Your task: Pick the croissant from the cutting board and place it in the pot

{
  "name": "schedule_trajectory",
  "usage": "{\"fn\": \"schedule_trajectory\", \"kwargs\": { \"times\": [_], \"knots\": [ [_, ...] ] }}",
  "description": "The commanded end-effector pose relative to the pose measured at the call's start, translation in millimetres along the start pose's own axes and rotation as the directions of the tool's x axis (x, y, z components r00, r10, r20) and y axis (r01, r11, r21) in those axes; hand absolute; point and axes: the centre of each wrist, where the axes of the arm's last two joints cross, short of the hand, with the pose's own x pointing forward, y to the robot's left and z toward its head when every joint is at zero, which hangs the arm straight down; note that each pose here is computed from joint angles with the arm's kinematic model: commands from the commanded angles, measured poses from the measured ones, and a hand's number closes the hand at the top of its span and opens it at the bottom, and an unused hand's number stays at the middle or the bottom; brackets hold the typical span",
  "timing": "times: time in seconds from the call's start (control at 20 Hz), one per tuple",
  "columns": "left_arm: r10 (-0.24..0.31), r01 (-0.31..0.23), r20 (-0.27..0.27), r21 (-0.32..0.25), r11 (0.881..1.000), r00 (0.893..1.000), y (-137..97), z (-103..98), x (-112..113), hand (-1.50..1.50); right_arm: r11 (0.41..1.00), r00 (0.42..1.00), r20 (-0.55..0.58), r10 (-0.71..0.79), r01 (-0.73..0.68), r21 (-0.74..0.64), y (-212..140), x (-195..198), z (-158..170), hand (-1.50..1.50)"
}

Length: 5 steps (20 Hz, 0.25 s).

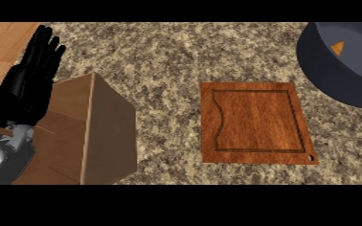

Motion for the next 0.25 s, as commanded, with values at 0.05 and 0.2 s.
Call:
{"fn": "schedule_trajectory", "kwargs": {
  "times": [0.05,0.2],
  "knots": [
    [0.004,-0.004,-0.045,0.0,1.0,0.999,-7.1,3.7,-13.8,0.0,0.999,0.999,0.037,-0.024,0.022,0.049,-16.9,2.1,13.4,-1.5],
    [0.011,-0.01,-0.052,0.008,1.0,0.999,-4.5,4.4,-12.4,0.0,0.999,1.0,0.026,-0.017,0.016,0.048,-17.0,-8.5,22.7,-1.5]
  ]
}}
